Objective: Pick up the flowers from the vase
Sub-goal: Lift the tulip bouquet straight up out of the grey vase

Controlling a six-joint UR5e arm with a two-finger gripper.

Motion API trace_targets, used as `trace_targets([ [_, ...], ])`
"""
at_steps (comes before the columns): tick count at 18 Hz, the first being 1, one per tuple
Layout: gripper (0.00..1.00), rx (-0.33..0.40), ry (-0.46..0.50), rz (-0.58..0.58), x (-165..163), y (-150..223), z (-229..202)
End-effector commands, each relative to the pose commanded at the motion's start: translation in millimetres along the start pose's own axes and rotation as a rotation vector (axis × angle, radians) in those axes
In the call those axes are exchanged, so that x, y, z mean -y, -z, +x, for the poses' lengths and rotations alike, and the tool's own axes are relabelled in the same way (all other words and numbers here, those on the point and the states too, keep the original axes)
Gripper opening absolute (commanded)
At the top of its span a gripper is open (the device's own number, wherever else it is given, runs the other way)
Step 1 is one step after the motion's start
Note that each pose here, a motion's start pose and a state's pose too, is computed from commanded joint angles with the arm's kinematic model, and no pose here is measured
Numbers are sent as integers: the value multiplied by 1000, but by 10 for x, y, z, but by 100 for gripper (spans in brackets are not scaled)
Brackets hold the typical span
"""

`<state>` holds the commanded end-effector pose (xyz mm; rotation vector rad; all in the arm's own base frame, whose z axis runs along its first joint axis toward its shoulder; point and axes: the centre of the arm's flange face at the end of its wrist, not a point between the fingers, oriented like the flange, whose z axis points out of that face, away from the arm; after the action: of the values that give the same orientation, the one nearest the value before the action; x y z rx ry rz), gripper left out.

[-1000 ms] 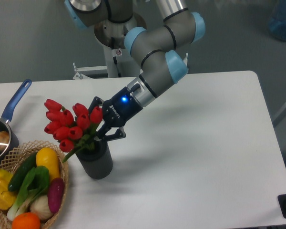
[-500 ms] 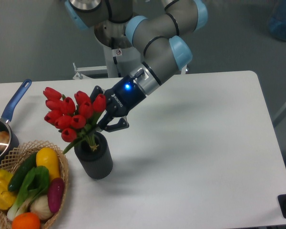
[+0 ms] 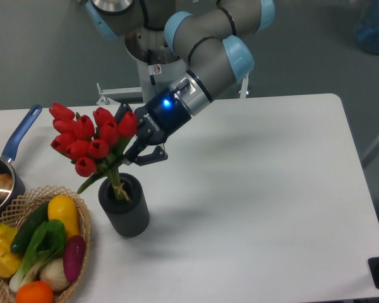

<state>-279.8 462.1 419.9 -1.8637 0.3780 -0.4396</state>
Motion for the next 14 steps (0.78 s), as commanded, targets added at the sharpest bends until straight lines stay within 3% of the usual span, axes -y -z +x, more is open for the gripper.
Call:
trace_targets([
  [14, 38, 61, 40, 67, 568, 420, 253],
])
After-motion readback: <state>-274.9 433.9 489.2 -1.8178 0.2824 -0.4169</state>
